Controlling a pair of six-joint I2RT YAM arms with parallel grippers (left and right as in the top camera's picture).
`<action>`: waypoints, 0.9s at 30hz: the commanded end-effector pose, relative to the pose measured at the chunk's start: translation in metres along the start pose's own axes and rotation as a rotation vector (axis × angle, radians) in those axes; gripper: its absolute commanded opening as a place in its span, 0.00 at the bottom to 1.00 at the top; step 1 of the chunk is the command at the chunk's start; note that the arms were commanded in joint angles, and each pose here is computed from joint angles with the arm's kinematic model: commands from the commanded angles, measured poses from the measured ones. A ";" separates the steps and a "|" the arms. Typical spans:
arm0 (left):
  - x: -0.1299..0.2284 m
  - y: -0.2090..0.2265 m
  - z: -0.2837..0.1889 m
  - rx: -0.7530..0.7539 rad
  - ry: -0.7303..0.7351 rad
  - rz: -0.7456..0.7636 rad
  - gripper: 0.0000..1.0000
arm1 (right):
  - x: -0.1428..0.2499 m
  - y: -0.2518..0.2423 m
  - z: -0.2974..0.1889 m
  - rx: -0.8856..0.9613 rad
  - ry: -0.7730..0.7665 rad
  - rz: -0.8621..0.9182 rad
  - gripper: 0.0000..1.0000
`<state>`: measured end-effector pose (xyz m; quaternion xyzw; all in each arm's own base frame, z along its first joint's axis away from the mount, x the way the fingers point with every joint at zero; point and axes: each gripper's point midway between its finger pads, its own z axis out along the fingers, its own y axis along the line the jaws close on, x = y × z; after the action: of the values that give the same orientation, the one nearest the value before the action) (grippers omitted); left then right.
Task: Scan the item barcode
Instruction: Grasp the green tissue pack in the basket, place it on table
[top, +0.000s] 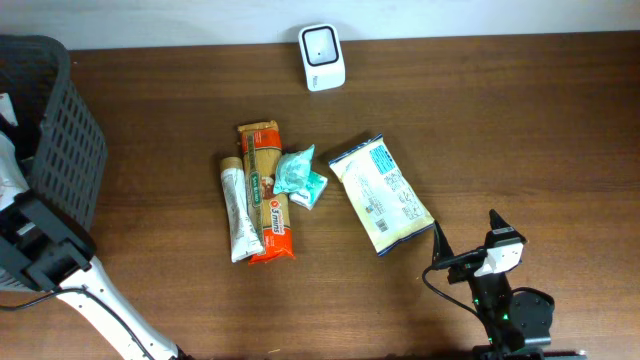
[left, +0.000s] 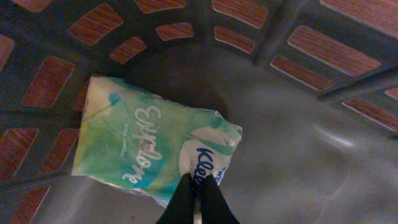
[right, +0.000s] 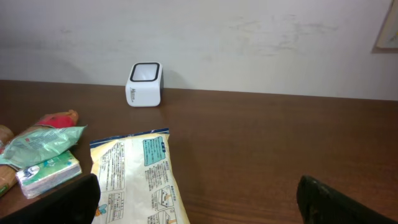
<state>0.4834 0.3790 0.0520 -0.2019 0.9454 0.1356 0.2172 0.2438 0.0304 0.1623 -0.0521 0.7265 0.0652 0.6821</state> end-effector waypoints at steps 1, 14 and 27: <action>0.026 -0.009 0.034 0.001 0.079 0.008 0.00 | 0.003 -0.001 0.000 0.001 0.001 -0.003 0.99; -0.040 -0.001 -0.170 0.087 -0.139 -0.250 0.00 | 0.003 -0.001 0.000 0.001 0.001 -0.003 0.99; -0.009 -0.141 -0.429 0.446 -0.365 0.009 0.00 | 0.003 -0.001 0.000 0.001 0.001 -0.003 0.99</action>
<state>0.4063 0.1722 0.3854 -0.1765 0.8937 -0.0048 0.4125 0.2438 0.0304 0.1624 -0.0523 0.7263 0.0651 0.6823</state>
